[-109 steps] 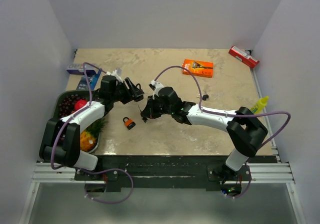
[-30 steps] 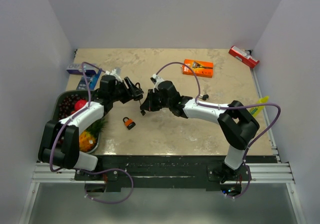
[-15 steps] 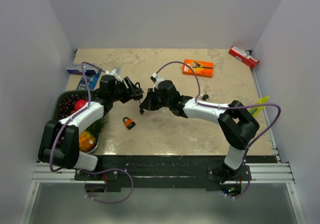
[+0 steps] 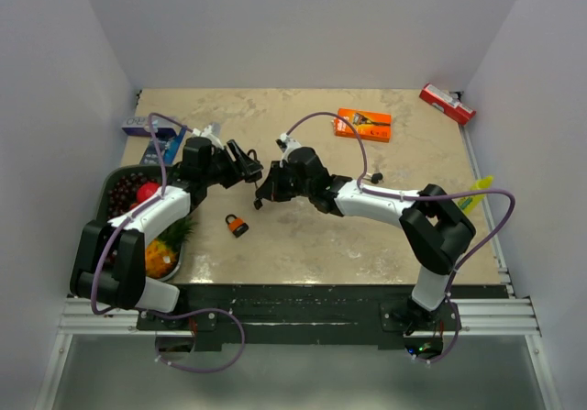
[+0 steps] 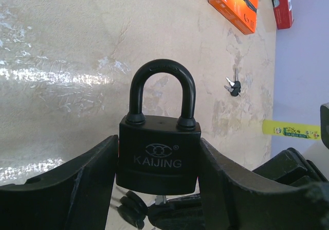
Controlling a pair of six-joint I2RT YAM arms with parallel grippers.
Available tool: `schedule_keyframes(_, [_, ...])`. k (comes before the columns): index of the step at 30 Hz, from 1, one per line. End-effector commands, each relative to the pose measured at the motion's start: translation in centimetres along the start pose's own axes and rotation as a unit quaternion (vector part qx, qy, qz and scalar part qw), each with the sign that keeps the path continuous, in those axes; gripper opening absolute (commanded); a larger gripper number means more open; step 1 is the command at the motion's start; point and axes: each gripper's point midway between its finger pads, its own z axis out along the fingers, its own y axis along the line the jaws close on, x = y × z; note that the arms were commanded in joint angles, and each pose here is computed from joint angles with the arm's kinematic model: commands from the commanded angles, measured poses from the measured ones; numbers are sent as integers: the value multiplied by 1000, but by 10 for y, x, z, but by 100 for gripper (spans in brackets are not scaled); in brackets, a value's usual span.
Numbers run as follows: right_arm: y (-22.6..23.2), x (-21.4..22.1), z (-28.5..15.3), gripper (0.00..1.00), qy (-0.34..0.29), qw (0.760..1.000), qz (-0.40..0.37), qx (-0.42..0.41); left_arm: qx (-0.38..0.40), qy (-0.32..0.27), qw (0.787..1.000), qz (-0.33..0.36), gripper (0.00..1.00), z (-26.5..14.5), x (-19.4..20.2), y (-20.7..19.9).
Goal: Unlock with the key
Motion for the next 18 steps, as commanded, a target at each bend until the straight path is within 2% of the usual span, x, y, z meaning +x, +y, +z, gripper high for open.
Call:
schedule_keyframes(1, [17,-55,-2,0,-89,996,5,-1,45,-37,998,19,0,-8,-25,-30])
schedule_keyframes(18, [14,-74,2,0,-120,993,-10,19,42,-36,998,21,0,-6,-22,-28])
